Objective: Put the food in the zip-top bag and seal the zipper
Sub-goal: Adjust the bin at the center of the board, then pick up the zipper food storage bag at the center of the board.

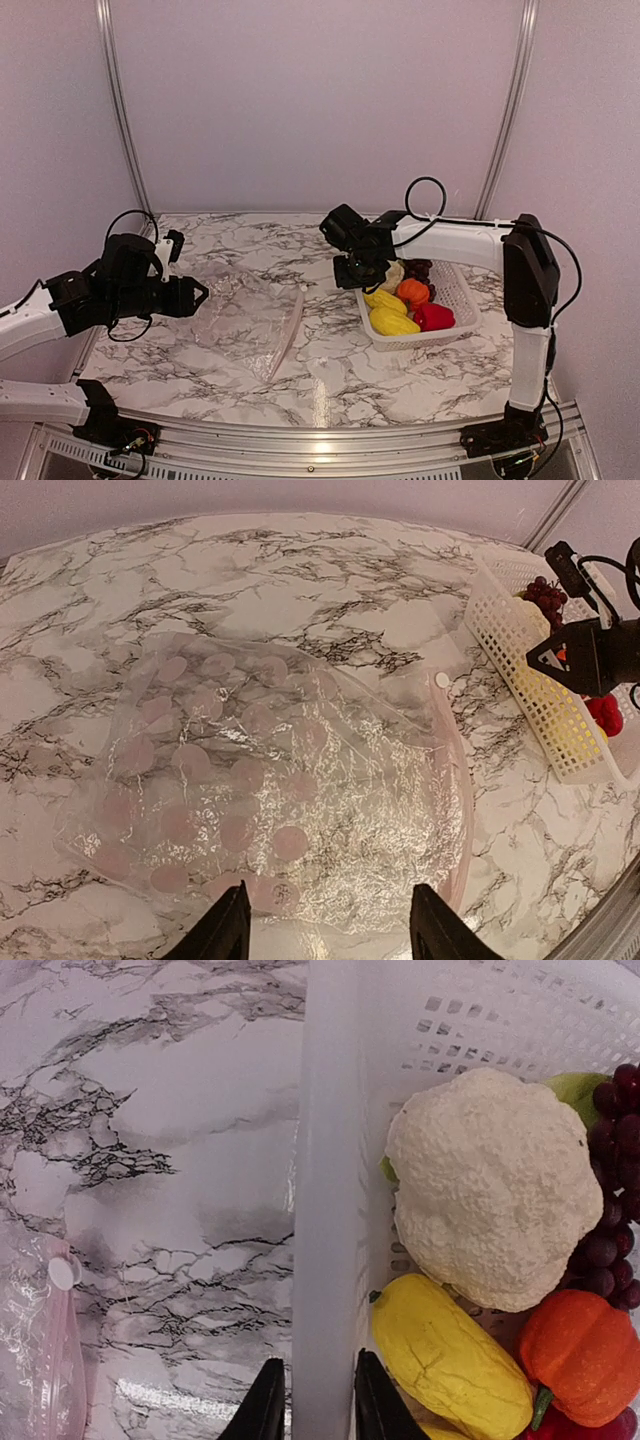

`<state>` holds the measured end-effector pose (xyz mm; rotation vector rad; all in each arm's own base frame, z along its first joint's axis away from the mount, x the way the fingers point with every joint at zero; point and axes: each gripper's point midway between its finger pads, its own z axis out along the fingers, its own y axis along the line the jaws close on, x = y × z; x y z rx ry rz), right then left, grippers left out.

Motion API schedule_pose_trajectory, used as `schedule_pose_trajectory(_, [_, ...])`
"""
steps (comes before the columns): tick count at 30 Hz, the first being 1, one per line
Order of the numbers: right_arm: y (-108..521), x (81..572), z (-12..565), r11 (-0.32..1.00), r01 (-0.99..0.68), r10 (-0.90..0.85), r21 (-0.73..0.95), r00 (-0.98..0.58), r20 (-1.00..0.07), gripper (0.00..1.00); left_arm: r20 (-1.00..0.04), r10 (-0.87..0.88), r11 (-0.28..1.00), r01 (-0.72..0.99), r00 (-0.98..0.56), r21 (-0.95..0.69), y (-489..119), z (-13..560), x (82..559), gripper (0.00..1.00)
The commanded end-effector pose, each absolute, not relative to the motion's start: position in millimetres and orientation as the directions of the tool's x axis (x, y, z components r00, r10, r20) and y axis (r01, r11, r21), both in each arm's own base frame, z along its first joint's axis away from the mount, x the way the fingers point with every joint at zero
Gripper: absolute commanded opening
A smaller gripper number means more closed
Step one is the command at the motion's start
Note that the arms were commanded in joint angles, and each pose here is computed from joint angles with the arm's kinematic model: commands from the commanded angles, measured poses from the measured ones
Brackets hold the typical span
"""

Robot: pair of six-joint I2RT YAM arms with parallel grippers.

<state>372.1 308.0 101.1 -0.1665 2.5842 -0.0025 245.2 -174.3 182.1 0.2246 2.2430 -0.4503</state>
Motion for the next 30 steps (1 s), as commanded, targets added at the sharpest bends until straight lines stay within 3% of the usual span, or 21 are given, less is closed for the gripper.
schedule_pose_trajectory(1, [309, 379, 122, 0.994, -0.107, -0.088, -0.002, -0.811, -0.579, 0.23, -0.777, 0.023, 0.91, 0.336, -0.629, -0.245, -187, 198, 254, 0.55])
schedule_pose_trajectory(3, [311, 380, 123, 0.996, -0.093, -0.068, 0.014, -0.812, -0.58, 0.25, -0.769, 0.015, 0.917, 0.315, -0.639, -0.244, -188, 196, 257, 0.53])
schedule_pose_trajectory(7, [321, 382, 147, 0.993, -0.088, -0.022, 0.083, -0.808, -0.588, 0.5, -0.76, 0.026, 0.916, 0.32, -0.65, -0.242, -204, 193, 260, 0.52])
schedule_pose_trajectory(11, [314, 377, 193, 0.984, -0.087, 0.032, 0.152, -0.766, -0.641, 0.62, -0.757, 0.129, 0.909, 0.382, -0.641, -0.168, -238, 194, 259, 0.53])
schedule_pose_trajectory(19, [272, 346, 247, 0.97, -0.111, 0.084, 0.215, -0.679, -0.729, 0.66, -0.683, 0.354, 0.889, 0.457, -0.639, 0.033, -311, 166, 251, 0.52])
schedule_pose_trajectory(24, [244, 327, 252, 0.968, -0.084, 0.128, 0.238, -0.649, -0.75, 0.67, -0.584, 0.425, 0.891, 0.433, -0.692, 0.135, -335, 134, 244, 0.44])
schedule_pose_trajectory(30, [229, 312, 246, 0.967, -0.094, 0.121, 0.237, -0.646, -0.753, 0.67, -0.441, 0.486, 0.874, 0.424, -0.754, 0.238, -354, 94, 231, 0.55])
